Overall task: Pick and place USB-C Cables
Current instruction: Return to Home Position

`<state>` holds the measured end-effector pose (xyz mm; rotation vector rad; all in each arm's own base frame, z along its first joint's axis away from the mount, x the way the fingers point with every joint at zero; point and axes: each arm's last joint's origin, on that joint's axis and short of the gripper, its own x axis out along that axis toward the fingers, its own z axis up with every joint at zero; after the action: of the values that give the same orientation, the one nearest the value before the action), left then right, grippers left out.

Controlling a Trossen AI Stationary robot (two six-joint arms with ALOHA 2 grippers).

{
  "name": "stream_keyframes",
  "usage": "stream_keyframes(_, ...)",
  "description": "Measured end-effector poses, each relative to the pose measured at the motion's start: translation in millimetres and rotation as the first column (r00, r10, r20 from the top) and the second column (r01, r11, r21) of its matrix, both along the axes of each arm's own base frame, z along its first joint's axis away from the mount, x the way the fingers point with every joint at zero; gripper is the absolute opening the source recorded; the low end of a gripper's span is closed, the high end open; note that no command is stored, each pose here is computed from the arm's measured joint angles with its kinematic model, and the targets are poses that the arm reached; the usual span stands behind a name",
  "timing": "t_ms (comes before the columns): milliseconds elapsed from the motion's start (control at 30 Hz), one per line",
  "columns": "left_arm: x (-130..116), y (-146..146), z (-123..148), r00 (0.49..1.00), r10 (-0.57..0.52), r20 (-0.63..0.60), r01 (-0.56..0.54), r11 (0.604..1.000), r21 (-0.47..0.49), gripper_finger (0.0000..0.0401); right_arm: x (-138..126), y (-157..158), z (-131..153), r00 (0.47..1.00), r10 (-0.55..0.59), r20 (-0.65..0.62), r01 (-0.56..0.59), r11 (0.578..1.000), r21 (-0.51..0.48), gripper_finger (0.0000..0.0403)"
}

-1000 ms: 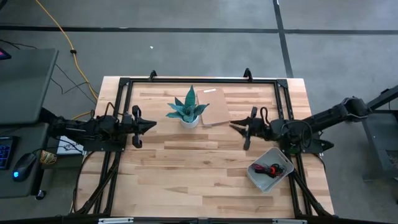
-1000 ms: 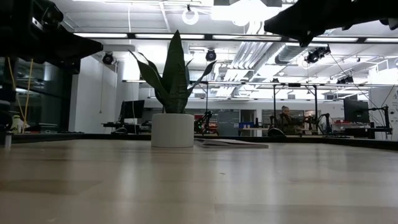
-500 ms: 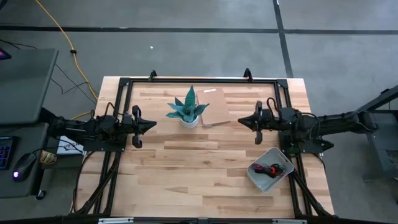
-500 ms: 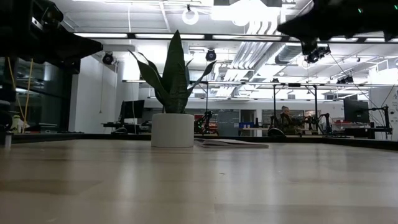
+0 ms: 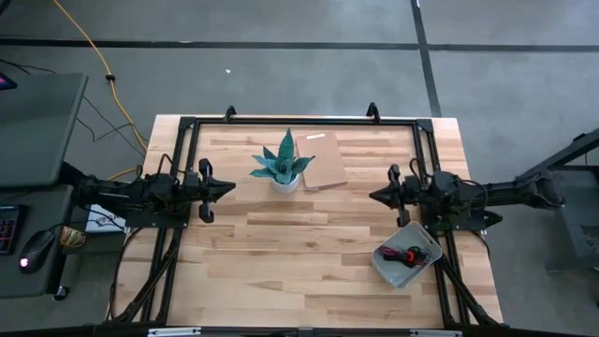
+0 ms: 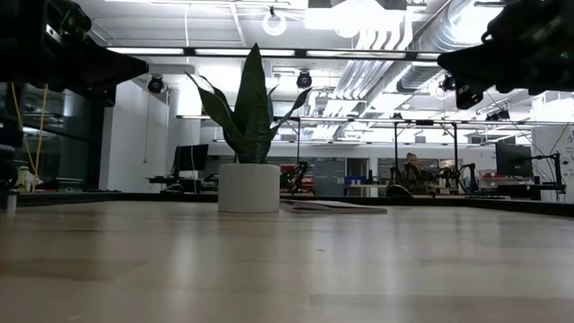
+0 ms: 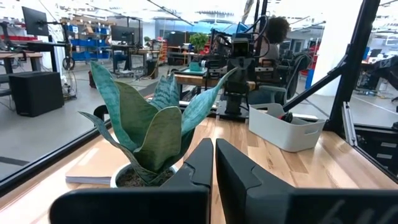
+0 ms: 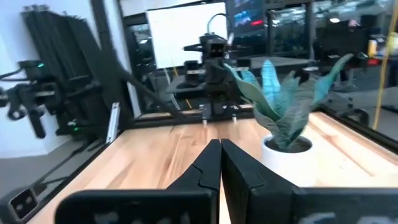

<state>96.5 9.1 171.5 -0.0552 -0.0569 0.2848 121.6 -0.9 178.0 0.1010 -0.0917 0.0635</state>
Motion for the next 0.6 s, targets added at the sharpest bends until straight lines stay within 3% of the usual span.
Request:
stream_keyframes(267, 0.0, 0.0, 0.0, 1.000, 0.000, 0.000, 0.000, 1.000, 0.000, 0.0001, -7.4, -0.4, -8.2, 0.996, -0.024, -0.085, 0.022, 0.999, -0.029, 0.0000)
stream_keyframes(600, 0.0, 0.0, 0.0, 1.000, 0.000, 0.000, 0.000, 1.000, 0.000, 0.0001, -20.9, -0.3, -10.0, 0.996, -0.035, -0.082, 0.033, 0.999, -0.029, 0.0000)
